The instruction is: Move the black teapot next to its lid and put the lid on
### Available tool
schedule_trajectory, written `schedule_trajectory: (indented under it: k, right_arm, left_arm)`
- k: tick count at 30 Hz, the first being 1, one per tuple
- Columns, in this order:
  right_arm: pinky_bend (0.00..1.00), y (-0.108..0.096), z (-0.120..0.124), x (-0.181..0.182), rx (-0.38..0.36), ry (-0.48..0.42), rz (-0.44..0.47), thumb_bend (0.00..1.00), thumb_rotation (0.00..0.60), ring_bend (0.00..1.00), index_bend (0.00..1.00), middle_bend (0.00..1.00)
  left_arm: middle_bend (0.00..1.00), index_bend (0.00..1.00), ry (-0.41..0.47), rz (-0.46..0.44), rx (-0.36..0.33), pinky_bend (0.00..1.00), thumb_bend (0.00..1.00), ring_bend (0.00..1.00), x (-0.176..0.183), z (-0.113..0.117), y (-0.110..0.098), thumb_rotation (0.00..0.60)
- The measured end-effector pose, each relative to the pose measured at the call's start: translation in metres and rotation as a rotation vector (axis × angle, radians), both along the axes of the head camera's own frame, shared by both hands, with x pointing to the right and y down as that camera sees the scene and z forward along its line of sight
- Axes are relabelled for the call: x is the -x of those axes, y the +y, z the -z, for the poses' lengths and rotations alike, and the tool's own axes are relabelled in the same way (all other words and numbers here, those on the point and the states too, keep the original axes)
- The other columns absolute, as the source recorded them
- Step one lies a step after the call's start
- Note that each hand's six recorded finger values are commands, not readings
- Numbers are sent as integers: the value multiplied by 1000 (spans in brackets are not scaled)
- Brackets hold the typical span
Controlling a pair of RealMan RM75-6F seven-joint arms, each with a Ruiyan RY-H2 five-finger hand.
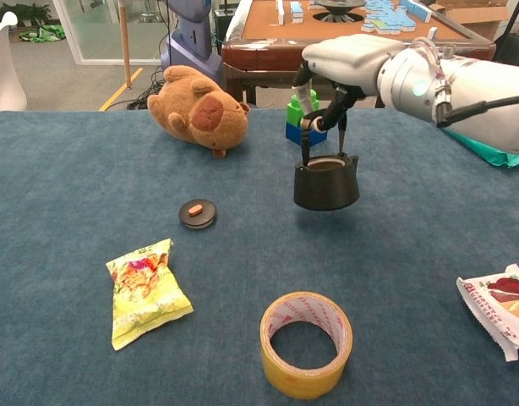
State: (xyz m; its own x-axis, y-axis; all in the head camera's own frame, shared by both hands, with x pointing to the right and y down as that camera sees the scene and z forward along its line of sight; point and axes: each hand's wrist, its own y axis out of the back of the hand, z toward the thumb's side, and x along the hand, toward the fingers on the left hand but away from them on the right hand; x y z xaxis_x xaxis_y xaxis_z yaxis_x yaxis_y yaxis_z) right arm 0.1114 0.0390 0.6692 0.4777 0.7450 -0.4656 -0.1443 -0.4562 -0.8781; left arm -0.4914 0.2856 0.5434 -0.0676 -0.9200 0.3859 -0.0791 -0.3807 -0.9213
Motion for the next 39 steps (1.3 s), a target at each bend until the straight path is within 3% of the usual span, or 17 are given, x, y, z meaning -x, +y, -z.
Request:
schedule_trajectory:
  k: [17,39]
  right_arm:
    - [191,-27,-11,59,-4,26,-48,410,600,135,629,410]
    - [192,-33,-36,96,5,104,-84,411,600,135,629,410]
  left_arm:
    - [91,42,-7,23,0,61,278,63,6,2,9,600]
    - [91,42,-12,39,3,61,278,63,11,3,12,600]
